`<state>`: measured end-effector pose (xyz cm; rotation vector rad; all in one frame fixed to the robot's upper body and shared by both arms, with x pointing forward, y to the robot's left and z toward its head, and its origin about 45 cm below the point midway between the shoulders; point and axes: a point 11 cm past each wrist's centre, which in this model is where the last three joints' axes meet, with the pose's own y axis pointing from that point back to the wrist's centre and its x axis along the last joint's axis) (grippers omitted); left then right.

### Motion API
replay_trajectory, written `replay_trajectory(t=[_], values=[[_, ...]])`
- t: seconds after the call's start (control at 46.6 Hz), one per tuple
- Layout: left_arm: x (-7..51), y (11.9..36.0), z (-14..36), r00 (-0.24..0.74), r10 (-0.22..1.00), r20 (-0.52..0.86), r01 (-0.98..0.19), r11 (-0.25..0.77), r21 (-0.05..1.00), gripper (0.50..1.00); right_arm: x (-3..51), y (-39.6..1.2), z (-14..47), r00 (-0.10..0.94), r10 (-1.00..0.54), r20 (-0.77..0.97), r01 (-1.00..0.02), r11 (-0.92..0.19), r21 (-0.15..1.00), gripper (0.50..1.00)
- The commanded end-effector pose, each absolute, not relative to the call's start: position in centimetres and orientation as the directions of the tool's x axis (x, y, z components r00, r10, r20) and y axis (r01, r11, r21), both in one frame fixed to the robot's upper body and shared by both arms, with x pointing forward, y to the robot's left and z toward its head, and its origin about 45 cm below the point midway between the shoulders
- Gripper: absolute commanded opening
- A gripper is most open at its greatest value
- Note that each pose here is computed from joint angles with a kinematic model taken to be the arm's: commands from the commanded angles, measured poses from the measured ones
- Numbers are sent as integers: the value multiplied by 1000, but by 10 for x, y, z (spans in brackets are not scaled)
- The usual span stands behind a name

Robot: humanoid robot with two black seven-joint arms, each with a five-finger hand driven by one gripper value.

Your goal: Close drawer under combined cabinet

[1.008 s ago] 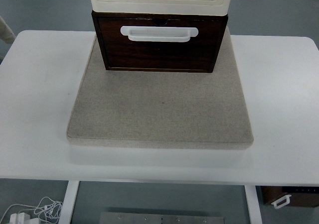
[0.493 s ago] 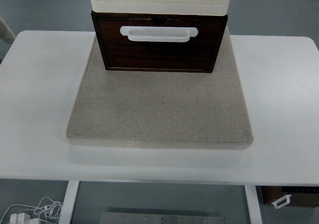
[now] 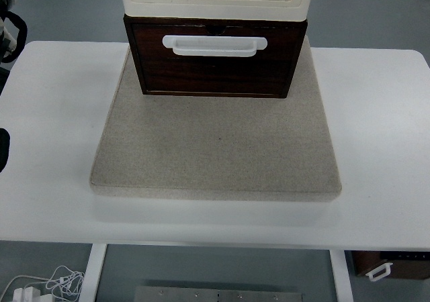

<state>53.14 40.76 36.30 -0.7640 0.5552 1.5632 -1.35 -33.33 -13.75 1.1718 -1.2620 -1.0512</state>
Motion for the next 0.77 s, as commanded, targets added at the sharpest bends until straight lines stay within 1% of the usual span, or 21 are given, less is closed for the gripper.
replay_trajectory(t=[0.0,0.086,0.193,0.322,0.429,0.643,0.75], values=[[530,405,347,-49,647,-761,-989,-136,-52,1000,-14,-333,-138,52,-990,129,-51,126,991,952],[529,400,332,-60,634,-771,-992,-122,-23,1000,-13,-333,-138,50,-990,129,-51,126,991,952],[529,391,321,-50,632,-773,-995,-94,-13,1000,-13,-333,-138,49,-990,129,-51,127,991,952],[530,372,307,-38,627,-778,-998,-60,1,1000,-14,-333,-137,43,-991,130,-50,128,990,952],[531,364,303,-34,637,-770,-999,-42,10,1000,-17,-333,-137,40,-991,130,-46,128,991,952],[532,351,298,-26,632,-775,-1000,-26,12,1000,-21,-333,-138,39,-991,130,-38,129,991,952],[533,349,299,-23,631,-776,-1000,-26,9,1000,-21,-333,-138,38,-991,130,-38,129,991,952]])
